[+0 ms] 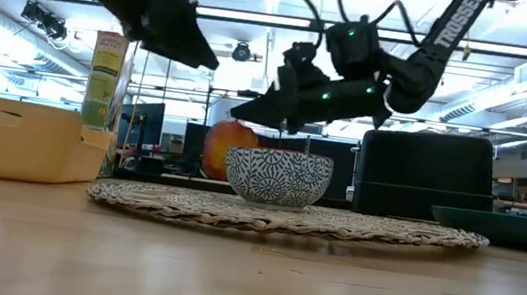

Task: Arrange a breakfast setting
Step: Put the red apple to the top of the red bowl on the brown table mat

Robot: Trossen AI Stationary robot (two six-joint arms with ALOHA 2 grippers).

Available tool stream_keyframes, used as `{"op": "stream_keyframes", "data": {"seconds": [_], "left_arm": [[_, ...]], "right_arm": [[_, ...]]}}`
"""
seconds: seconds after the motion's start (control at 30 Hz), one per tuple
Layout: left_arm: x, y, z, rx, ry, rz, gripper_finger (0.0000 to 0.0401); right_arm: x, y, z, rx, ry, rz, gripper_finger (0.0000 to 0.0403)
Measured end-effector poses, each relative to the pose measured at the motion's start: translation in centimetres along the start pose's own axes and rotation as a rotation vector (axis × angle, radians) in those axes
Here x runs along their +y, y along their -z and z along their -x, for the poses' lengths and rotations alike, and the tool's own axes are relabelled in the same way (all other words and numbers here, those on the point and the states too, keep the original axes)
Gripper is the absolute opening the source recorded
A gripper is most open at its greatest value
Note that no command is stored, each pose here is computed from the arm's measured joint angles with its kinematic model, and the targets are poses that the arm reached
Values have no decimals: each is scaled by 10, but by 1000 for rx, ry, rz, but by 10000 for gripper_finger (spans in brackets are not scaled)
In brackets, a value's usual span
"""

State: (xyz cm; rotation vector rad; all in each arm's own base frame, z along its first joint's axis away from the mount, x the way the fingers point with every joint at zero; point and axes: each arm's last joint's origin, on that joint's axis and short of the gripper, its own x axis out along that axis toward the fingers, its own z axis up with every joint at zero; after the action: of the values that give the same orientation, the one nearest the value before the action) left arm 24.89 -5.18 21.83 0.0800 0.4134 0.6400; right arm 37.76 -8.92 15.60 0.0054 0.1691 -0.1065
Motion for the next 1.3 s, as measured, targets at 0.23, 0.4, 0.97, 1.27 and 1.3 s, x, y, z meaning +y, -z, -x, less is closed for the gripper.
{"op": "stream_keyframes", "data": {"seconds": [0.23, 0.4, 0.97, 1.27, 1.3], "left_arm": [[2, -2, 9, -7, 21, 8, 318], [2, -2, 10, -2, 20, 20, 318], [2, -2, 9, -4, 19, 33, 318], [2, -2, 9, -4, 18, 33, 318], [2, -2, 9, -4, 18, 33, 318]], "right_arm": [[-5, 5, -9, 65, 5, -7, 27], [-5, 6, -9, 87, 4, 12, 20], [-5, 7, -9, 93, 6, 4, 47], [-6, 7, -9, 92, 11, -12, 95], [-6, 7, -9, 92, 11, -12, 101]]}}
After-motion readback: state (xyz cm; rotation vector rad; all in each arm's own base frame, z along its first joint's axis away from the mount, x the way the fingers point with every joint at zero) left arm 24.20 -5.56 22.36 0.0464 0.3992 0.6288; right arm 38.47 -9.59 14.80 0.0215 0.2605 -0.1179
